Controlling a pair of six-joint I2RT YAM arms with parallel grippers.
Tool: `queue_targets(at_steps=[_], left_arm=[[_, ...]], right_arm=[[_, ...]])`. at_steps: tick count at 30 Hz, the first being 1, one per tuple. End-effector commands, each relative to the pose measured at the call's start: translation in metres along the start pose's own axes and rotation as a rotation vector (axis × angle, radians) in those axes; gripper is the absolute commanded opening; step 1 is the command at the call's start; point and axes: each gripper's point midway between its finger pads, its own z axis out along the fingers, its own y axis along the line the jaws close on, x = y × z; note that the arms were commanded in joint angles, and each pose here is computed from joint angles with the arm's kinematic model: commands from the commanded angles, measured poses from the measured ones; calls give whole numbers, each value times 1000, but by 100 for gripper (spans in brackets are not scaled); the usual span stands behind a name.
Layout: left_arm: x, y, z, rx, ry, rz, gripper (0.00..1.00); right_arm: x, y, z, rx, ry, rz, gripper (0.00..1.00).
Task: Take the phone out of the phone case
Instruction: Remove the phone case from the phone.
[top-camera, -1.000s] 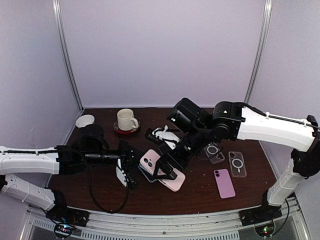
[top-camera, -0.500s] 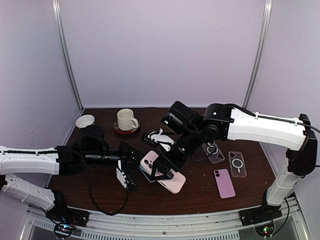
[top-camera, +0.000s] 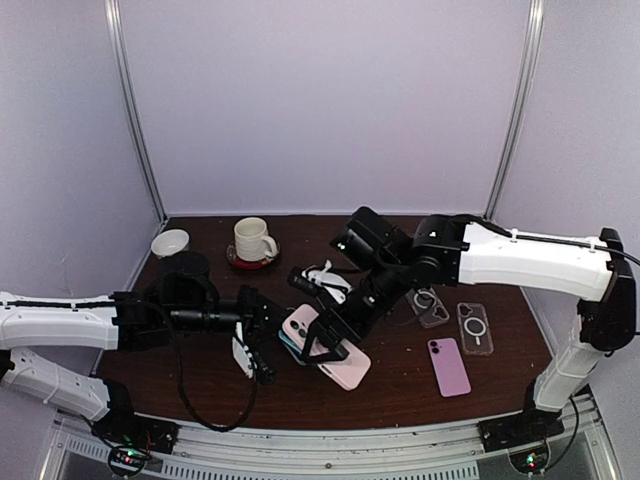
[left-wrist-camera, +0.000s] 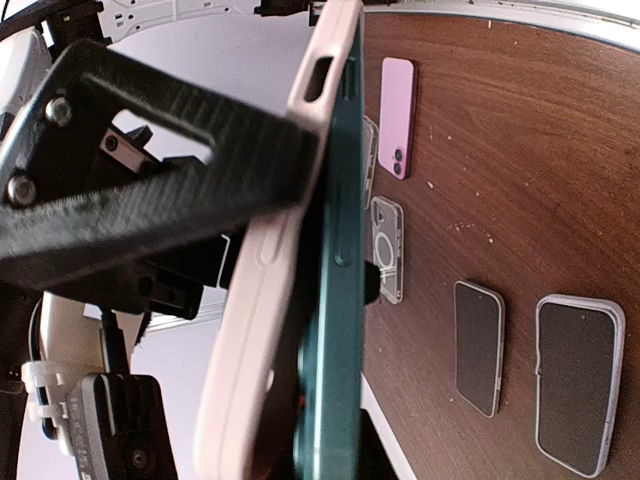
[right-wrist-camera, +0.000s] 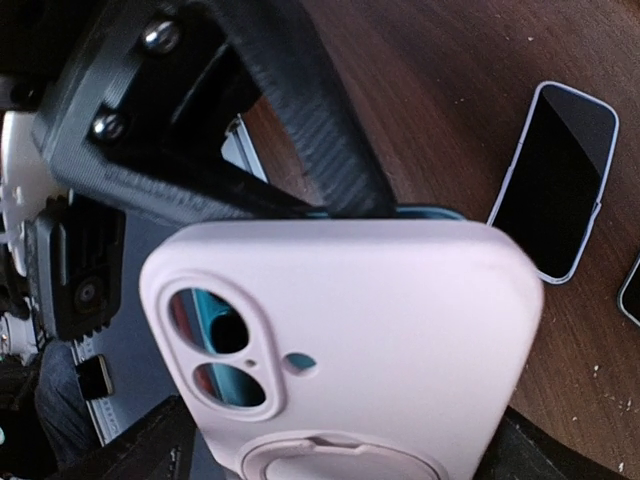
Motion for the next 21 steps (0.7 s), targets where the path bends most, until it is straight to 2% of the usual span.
queue_targets(at_steps=[1,11,21], left_arm=[[3,40,-7,-140,18,45,0],[4,40,-7,-137,22,43,0],[3,40,-6,-134,16,36,0]], right_arm=[[-1,9,-12,-33,-42,3,99],[18,-4,-14,17,-68,33,100],[3,-1,-13,24,-121,31,96]])
